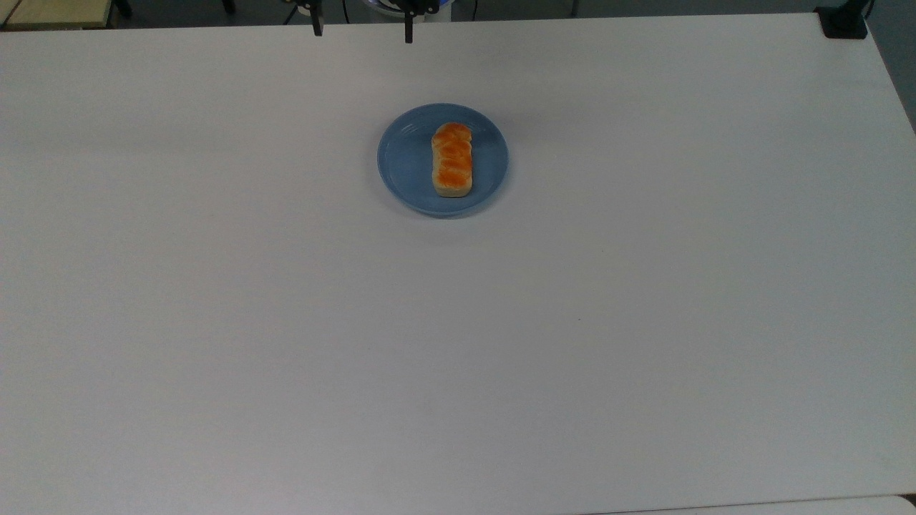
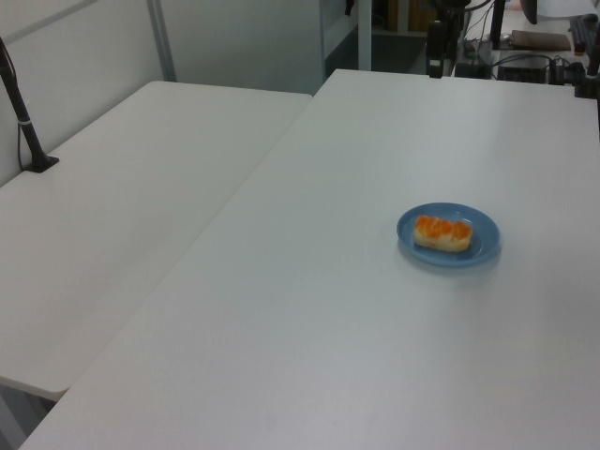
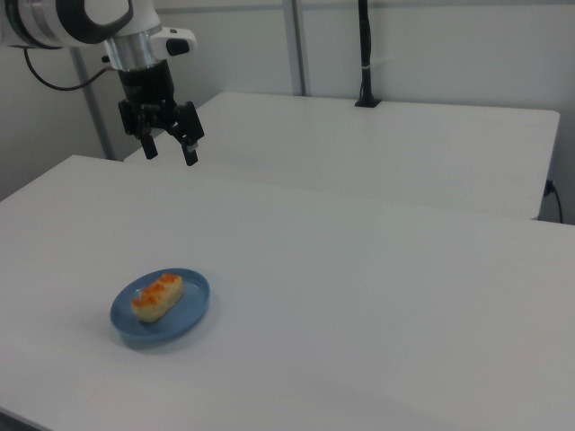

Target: Put the bread on a plate

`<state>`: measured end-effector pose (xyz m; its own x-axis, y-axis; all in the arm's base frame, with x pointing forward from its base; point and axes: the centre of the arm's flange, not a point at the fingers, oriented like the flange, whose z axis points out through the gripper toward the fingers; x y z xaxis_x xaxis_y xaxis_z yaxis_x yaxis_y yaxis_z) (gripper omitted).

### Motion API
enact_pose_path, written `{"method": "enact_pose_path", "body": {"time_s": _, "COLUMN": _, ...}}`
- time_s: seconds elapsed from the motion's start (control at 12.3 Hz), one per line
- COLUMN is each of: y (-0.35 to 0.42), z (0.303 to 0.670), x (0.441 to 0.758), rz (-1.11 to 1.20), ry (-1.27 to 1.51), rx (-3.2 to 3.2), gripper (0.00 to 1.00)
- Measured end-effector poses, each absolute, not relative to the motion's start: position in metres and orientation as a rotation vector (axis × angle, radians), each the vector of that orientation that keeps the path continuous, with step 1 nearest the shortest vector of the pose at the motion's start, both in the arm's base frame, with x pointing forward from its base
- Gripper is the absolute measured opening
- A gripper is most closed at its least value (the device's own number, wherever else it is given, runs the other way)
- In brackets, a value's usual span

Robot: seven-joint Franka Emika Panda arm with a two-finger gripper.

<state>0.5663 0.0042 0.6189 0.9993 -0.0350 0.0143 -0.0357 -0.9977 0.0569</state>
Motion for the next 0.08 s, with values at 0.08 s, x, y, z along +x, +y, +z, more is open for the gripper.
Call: {"method": "enact_pose_path", "body": {"time_s": 0.08, "y": 0.0033, "z": 0.6203, "x": 0.5654, "rz": 0.013, "ry": -0.041, "rx": 3.075, "gripper": 1.00}}
